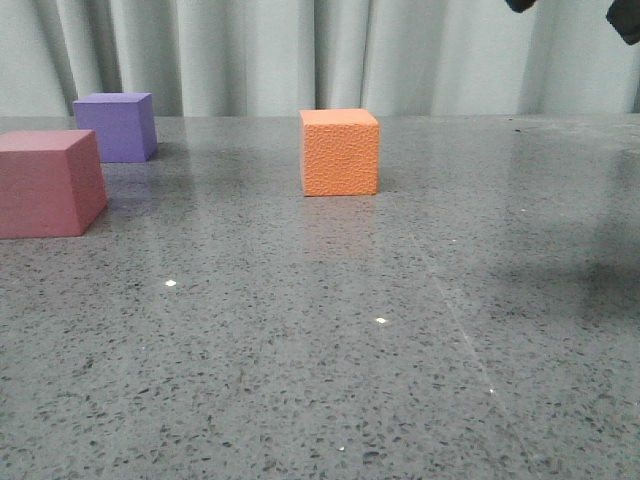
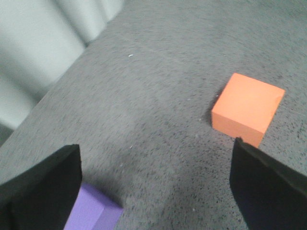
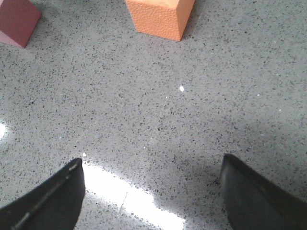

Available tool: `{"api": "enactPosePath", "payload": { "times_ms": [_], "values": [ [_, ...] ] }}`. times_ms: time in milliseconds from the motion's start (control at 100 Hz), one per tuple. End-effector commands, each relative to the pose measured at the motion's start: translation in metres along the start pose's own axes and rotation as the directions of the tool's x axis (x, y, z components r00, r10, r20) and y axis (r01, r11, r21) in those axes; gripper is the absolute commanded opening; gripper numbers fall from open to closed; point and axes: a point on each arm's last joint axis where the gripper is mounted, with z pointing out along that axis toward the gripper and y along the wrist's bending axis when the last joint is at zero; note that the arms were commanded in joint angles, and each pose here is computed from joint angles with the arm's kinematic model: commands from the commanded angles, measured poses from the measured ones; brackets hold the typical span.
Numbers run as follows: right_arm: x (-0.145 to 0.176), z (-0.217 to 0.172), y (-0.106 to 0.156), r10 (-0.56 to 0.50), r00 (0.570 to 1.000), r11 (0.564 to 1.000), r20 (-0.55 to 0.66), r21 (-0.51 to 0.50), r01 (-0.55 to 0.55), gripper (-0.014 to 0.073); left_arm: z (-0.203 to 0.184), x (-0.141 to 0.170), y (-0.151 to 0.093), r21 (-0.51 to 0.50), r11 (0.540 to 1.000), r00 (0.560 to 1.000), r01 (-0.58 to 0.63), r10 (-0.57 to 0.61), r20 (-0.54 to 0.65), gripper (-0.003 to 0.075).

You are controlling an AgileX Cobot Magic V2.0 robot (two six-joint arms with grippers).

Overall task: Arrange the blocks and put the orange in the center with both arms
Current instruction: 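Lower the left gripper over the orange cube and close on it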

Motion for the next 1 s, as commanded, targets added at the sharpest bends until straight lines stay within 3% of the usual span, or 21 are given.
{"api": "enactPosePath", "payload": {
  "times_ms": [0, 230, 580, 750, 990],
  "values": [
    [-0.009, -0.012, 0.005, -0.001, 0.996, 0.999, 0.088, -0.035, 0.004, 0.0579, -0.009, -0.026, -0.012, 0.015, 0.993, 0.989, -0.118, 0.116, 0.087, 0.0596],
    [-0.008, -0.012, 0.006, 0.011, 0.997, 0.999, 0.077, -0.048, -0.008, 0.0579, 0.034, -0.039, -0.042, 0.14, 0.947, 0.957, -0.289, 0.281, 0.079, 0.0596],
    [-0.005, -0.012, 0.006, 0.012, 0.999, 0.999, 0.044, -0.046, -0.01, 0.0579, 0.082, -0.041, -0.07, 0.206, 0.923, 0.946, -0.325, 0.315, 0.084, 0.0596],
    [-0.004, -0.012, 0.006, 0.018, 0.999, 0.998, 0.036, -0.053, -0.016, 0.0579, 0.101, -0.04, -0.069, 0.175, 0.931, 0.947, -0.319, 0.307, 0.093, 0.0596],
    [-0.004, -0.012, 0.006, 0.019, 0.999, 0.998, 0.032, -0.054, -0.017, 0.0579, 0.121, -0.031, -0.069, 0.206, 0.93, 0.952, -0.305, 0.3, 0.06, 0.0596]
  ]
}}
